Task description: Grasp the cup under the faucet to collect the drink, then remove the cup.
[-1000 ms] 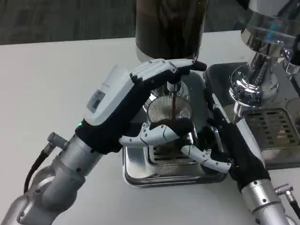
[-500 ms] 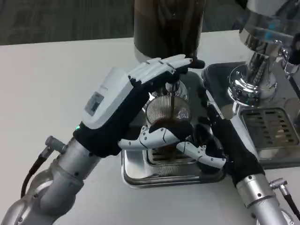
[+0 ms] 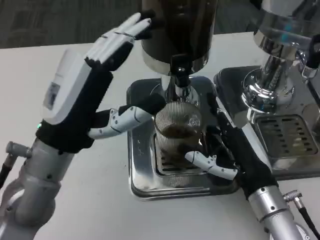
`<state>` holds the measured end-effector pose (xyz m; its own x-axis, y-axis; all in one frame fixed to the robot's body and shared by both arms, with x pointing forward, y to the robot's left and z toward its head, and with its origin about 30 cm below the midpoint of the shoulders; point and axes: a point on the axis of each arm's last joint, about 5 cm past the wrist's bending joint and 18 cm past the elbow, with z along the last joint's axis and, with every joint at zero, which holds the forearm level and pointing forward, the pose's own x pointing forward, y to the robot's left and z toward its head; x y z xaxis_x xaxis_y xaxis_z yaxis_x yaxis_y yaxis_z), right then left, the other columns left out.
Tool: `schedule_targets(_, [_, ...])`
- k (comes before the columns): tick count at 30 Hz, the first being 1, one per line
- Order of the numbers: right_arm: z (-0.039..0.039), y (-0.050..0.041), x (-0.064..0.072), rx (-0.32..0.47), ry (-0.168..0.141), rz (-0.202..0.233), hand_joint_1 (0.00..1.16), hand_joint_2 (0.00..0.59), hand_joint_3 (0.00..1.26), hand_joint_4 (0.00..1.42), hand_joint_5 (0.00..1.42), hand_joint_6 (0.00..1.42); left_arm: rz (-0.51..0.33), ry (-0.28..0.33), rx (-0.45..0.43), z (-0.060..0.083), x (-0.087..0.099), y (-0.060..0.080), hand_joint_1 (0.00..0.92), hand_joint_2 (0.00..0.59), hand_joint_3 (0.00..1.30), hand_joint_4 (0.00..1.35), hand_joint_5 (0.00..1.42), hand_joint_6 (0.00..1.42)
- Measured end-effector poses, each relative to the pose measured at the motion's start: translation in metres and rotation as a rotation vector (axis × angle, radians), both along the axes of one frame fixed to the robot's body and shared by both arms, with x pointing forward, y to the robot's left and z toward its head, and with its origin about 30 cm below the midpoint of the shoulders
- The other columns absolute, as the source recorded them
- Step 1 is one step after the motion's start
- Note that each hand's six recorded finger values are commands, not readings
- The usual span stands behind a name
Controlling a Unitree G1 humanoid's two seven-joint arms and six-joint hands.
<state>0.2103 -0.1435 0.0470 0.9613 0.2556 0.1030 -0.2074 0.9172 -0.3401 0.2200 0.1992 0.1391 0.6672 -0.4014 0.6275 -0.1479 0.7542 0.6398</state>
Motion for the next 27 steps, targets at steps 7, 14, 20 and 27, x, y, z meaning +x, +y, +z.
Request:
schedule_targets(7, [0.0005,0.0009,0.002,0.003,-0.004,0.002,0.68,0.181,0.0,0.0,0.0,0.18,0.141,-0.048,-0.022,-0.006,-0.015,0.015,0.0,0.184,0.2,0.06,0.23,0.16])
schedule_targets(14, [-0.0006,0.0014,0.003,0.005,0.003,0.008,0.68,0.183,0.0,0.0,0.0,0.19,0.296,0.095,0.059,-0.042,-0.034,0.025,0.0,0.198,0.18,0.04,0.21,0.14])
schedule_targets(20, [-0.0018,0.0028,0.004,0.012,0.009,0.014,0.69,0.177,0.0,0.0,0.0,0.19,0.386,0.224,0.06,-0.066,-0.046,0.031,0.0,0.201,0.18,0.04,0.2,0.13])
schedule_targets(27, [-0.0025,0.0051,0.007,0.033,0.02,0.018,0.71,0.17,0.0,0.0,0.0,0.21,0.39,0.312,0.104,-0.082,-0.051,0.031,0.0,0.216,0.21,0.05,0.2,0.12])
